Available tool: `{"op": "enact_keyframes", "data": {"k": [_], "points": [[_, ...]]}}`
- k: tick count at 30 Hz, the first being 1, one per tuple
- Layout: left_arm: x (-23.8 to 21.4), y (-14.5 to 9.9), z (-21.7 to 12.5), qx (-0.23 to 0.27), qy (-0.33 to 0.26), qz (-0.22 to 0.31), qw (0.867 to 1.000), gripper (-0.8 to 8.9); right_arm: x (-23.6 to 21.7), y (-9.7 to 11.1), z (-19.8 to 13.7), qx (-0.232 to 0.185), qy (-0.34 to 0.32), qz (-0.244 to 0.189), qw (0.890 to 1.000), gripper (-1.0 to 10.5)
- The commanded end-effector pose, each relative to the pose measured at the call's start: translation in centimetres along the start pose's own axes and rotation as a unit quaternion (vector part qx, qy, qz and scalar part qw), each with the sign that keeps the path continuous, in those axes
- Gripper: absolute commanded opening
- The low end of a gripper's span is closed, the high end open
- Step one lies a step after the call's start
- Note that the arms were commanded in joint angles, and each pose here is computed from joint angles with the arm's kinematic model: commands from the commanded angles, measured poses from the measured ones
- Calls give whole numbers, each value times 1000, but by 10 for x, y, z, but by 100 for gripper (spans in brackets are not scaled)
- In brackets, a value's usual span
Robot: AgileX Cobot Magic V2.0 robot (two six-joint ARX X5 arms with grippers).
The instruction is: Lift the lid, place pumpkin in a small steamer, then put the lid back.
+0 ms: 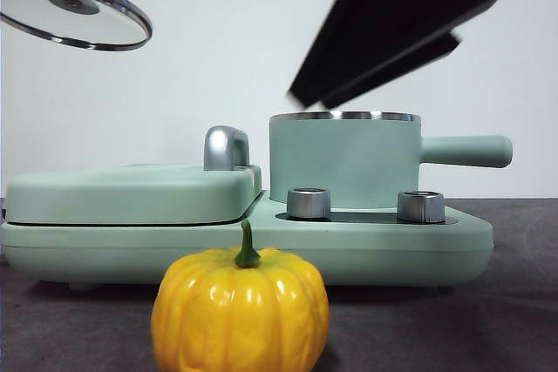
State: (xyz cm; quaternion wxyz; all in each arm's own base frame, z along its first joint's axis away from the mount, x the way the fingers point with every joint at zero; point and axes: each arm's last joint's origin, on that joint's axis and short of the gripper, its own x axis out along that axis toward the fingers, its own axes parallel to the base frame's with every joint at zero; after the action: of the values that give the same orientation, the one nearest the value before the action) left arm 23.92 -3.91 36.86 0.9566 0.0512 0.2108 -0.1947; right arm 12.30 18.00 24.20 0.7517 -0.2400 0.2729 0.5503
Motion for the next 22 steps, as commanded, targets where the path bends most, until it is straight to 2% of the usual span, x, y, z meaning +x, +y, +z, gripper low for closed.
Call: {"op": "enact_keyframes", "data": {"k": [1,5,9,22], "points": [[-12,-1,1,10,-28,5,1000,11,13,2,4,19,17,12,1000,397],[-21,-3,-15,10,-36,11,999,11,27,3,0,52,44,22,997,416],[-30,-6,-28,9,-37,13,999,11,33,3,-1,66,52,28,996,447],[-38,-9,-35,10,-44,14,999,11,66,10,-4,56,73,41,995,484]]}}
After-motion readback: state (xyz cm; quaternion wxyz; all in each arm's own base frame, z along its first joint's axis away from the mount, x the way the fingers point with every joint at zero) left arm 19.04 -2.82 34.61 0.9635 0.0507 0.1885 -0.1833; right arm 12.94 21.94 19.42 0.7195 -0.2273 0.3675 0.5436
